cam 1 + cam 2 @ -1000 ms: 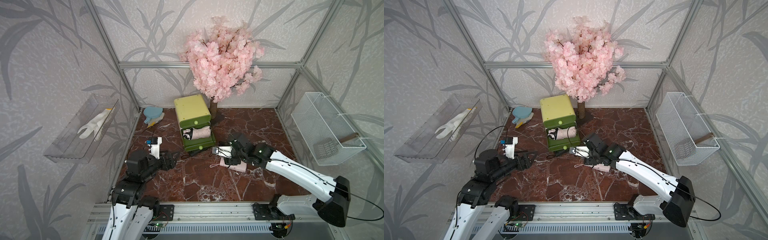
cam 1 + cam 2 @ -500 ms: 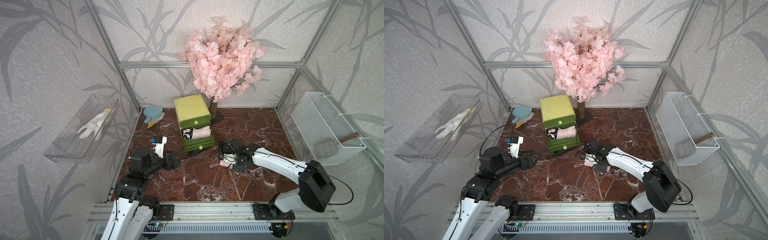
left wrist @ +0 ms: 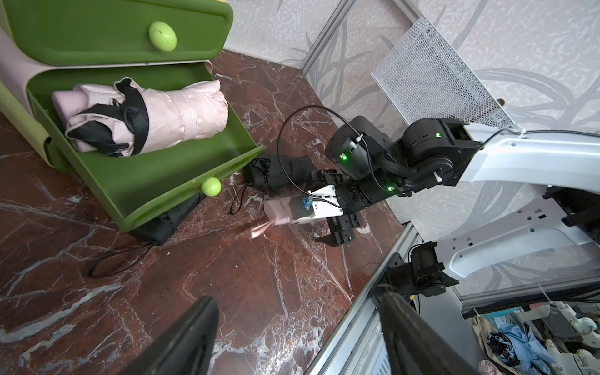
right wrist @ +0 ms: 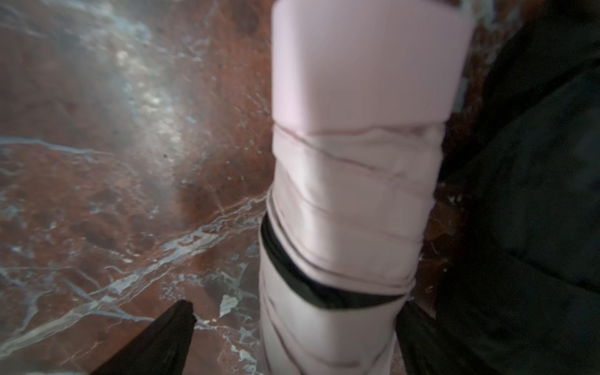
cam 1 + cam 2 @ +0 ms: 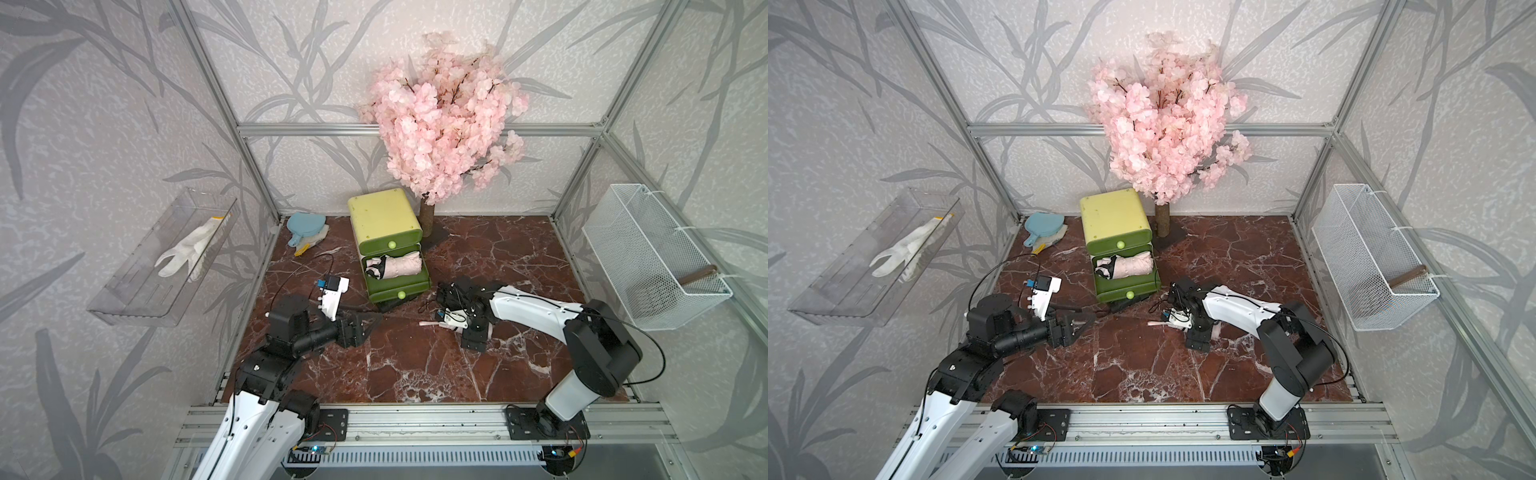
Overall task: Place the umbrella in the drawer by color
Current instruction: Pick up the umbrella from the center of the board, then place the umbrella in the drawer.
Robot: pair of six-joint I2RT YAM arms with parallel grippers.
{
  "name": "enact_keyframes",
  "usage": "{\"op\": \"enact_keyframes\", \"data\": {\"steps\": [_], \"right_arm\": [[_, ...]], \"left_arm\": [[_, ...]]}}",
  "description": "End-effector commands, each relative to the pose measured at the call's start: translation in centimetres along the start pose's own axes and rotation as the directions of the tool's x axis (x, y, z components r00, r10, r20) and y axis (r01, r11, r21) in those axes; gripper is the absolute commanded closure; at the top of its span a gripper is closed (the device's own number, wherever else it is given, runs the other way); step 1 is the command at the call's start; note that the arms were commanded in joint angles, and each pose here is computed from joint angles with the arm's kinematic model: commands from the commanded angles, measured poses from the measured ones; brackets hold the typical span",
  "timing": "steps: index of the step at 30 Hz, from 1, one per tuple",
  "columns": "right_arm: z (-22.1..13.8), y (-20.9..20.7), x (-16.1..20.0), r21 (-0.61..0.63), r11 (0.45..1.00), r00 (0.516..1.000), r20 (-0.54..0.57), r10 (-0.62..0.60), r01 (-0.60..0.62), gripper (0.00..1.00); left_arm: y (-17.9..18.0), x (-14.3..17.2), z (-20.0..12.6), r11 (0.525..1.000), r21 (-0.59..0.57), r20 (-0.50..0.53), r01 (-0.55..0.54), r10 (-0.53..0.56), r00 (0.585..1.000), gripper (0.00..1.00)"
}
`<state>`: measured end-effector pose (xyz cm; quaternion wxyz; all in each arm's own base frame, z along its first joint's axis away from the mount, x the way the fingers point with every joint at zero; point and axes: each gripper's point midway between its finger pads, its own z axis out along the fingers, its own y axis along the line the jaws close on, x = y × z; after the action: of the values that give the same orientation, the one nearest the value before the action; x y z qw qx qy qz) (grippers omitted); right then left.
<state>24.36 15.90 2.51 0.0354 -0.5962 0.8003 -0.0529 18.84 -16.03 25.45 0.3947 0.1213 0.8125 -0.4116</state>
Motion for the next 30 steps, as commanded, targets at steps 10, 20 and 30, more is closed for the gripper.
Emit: {"op": "enact_keyframes", "data": {"steps": [10,20,30], "right_arm": [[-0.5,-1.3,-0.5,0.039,0.999,0.999,0.051,-0.011,0.009,0.24],[-6.2,-1.3,-3.1,0.08,0.997,0.96,0.279,-0.038,0.016,0.64],[-18.4,-4.8,-11.2,0.407,0.906,0.77,0.539,-0.341,0.115,0.64]], "left_arm": [[0.7,-0.4,-0.4,0.997,-0.065,0.017,-0.028,0.029,0.999,0.18],[0.9,-0.5,-0.6,0.996,-0.087,0.028,-0.03,0.033,0.999,0.18],[1.8,-0.7,-1.2,0.989,-0.148,0.05,-0.03,0.038,0.998,0.18]]}}
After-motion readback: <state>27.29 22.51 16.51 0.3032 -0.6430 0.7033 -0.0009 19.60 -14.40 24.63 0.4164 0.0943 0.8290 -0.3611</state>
